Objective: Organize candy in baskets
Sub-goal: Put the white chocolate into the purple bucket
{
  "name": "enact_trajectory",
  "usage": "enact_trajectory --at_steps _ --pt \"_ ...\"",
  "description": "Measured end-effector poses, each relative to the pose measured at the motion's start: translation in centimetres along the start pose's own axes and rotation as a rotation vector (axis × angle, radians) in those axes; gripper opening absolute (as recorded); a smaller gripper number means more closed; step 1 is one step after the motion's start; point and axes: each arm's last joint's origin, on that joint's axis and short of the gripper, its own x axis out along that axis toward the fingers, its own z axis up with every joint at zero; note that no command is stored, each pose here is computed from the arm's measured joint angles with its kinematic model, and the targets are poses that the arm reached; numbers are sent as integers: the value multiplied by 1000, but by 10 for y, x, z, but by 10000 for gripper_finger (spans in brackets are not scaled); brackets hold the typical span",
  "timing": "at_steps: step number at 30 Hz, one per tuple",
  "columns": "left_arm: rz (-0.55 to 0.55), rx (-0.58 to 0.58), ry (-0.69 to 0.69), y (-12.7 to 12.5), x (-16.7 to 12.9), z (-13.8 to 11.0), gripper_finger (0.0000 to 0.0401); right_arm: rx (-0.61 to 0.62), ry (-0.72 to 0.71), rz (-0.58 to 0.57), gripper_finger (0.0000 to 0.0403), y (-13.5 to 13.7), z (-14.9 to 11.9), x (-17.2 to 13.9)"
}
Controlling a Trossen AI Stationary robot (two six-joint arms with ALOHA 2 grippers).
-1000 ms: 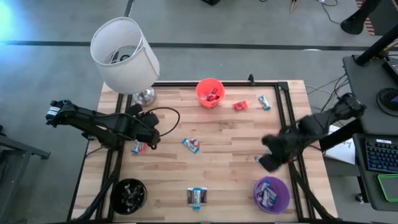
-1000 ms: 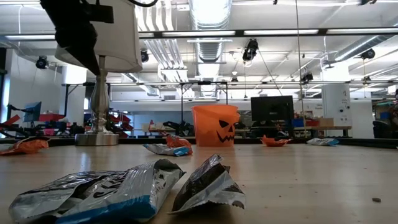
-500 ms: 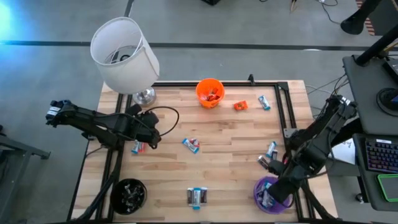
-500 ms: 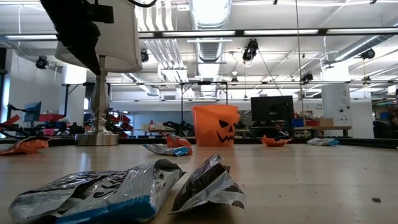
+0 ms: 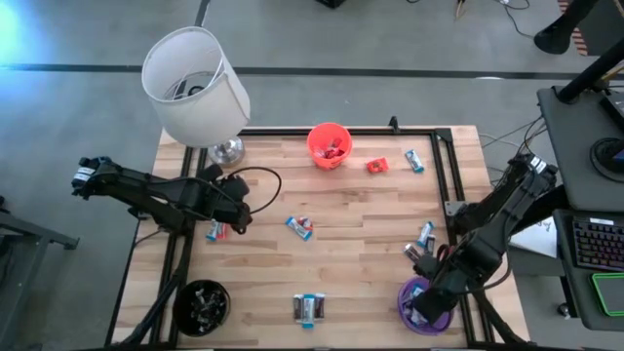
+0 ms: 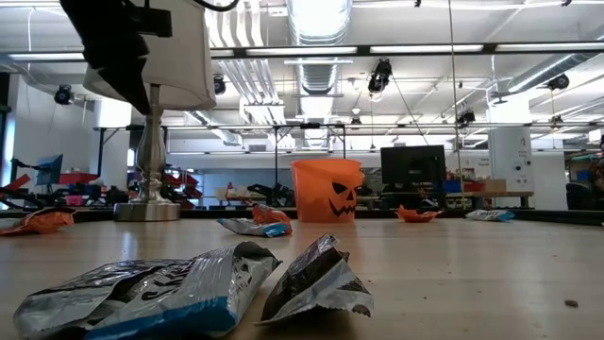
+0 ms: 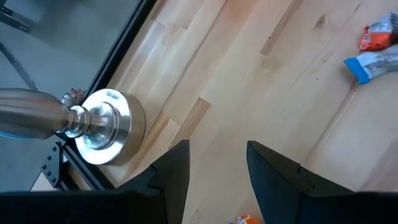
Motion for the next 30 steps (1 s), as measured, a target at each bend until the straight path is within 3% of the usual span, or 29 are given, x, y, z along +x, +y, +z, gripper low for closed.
enact_trajectory --at_steps 9,16,25,30 --pt "-7 5 8 0 0 0 142 -35 -9 -33 110 4 2 10" --pt "-8 5 9 0 0 0 142 18 -32 -41 139 5 6 12" --pt "-13 5 11 0 0 0 142 440 -533 -32 133 -23 28 -17" --pt "-13 22 11 0 0 0 142 485 -646 -125 140 -38 39 -30"
